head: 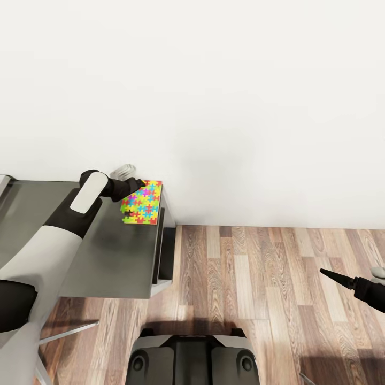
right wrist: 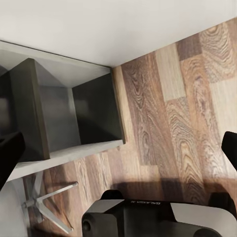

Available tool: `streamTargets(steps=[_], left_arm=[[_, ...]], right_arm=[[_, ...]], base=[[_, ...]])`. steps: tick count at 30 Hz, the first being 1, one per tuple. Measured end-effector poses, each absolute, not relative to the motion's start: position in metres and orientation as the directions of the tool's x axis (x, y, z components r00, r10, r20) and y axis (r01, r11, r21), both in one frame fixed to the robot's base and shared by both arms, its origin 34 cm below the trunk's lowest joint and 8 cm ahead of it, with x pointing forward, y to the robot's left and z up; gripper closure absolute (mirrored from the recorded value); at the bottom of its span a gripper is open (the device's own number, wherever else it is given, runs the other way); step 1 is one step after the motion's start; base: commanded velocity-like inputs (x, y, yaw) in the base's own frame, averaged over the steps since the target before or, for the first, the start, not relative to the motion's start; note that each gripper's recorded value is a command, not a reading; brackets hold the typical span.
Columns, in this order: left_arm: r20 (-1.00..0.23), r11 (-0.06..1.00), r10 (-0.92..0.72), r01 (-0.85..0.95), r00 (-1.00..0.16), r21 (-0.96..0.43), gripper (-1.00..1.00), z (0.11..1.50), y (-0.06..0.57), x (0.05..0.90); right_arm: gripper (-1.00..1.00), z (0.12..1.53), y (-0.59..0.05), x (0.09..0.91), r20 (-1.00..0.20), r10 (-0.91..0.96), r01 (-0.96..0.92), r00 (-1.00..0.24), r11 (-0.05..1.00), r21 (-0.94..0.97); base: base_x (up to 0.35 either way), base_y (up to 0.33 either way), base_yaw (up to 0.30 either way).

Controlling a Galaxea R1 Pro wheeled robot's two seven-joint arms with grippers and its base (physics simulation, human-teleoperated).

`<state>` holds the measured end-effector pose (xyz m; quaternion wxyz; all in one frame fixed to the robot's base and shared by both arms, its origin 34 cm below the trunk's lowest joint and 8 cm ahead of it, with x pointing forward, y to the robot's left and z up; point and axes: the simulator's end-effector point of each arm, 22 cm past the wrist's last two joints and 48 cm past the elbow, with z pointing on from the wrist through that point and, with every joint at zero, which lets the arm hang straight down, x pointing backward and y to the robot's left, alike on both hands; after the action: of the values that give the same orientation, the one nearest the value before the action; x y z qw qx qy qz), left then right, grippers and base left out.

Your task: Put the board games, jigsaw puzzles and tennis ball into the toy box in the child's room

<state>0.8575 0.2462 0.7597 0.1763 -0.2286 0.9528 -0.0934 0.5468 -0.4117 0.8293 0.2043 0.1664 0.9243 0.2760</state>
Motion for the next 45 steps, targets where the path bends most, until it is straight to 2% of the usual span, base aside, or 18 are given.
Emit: streamTargets(steps=[14,45], left_arm=[[-0.297,0.879,-0.466,-0.400,-0.833,-0.258,-1.00,0.7596,0.2462,0.8598],[-0.287,0.861,-0.495,-0.419,-0.820,-0.287,-1.00,0.7610,0.2462,0.8605]], right_arm=[[-1.00,0.8279,-0.4116,0.5479,-0.284,0.420,0.196,-0.862,0.792,0.578],[-1.00,0.8277,-0.4116,0.5478,-0.283,0.421,0.196,-0.862,0.792,0.578]], base=[[0.000,-0.129,0.000],[0.000,-0.008,0.000]])
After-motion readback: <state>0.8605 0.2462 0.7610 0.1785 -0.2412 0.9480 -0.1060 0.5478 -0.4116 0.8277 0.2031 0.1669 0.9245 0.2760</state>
